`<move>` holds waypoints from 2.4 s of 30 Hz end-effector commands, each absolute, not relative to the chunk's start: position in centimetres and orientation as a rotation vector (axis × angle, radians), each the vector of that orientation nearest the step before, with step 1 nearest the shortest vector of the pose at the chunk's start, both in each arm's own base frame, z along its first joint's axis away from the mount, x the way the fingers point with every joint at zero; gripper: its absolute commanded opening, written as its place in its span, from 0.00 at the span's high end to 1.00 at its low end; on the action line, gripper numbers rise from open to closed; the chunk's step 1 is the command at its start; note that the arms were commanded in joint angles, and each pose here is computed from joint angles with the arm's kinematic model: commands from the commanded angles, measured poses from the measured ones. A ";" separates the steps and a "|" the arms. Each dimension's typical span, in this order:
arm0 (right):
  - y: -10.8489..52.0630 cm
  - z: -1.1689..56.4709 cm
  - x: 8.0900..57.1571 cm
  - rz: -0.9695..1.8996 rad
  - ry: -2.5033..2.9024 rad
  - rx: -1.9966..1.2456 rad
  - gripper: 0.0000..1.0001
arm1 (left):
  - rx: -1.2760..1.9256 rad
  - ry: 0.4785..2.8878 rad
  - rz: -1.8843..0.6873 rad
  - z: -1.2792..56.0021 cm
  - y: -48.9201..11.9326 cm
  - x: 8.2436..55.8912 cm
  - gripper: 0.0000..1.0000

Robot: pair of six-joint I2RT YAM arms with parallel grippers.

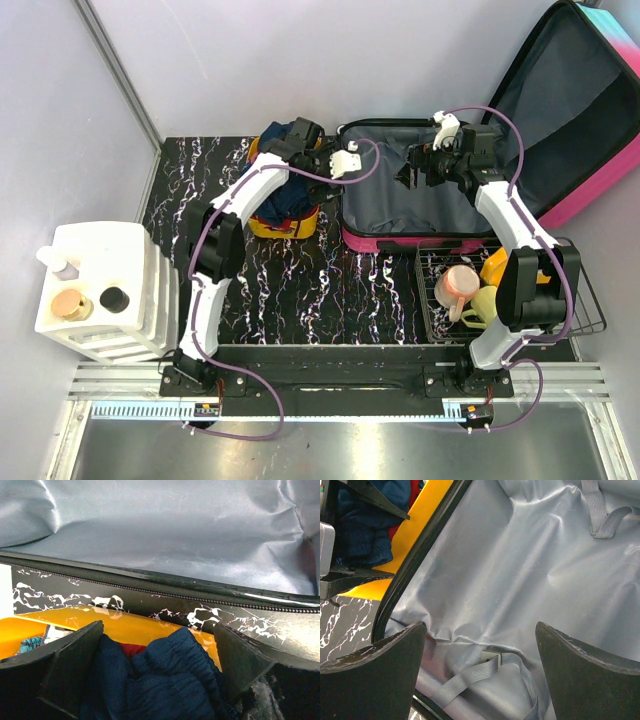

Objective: Open, take out, and arrange the luggage

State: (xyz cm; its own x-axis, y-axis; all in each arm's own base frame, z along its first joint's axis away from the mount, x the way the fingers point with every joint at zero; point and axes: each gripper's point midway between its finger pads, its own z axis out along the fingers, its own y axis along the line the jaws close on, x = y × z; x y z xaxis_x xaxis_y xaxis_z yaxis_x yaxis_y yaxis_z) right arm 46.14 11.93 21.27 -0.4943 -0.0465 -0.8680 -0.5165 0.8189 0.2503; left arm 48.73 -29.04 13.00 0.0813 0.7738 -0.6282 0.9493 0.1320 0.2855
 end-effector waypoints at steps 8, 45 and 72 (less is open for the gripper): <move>11.1 24.3 46.5 0.564 1.959 -0.430 0.00 | 1.644 1.860 -0.129 11.6 -19.9 52.4 0.06; 11.8 24.8 47.6 0.617 1.939 -0.424 0.00 | 0.909 2.265 -0.164 15.4 -8.4 53.6 0.28; 11.8 24.4 46.9 0.624 1.943 -0.425 0.00 | -0.149 2.540 0.118 11.1 0.6 53.2 1.00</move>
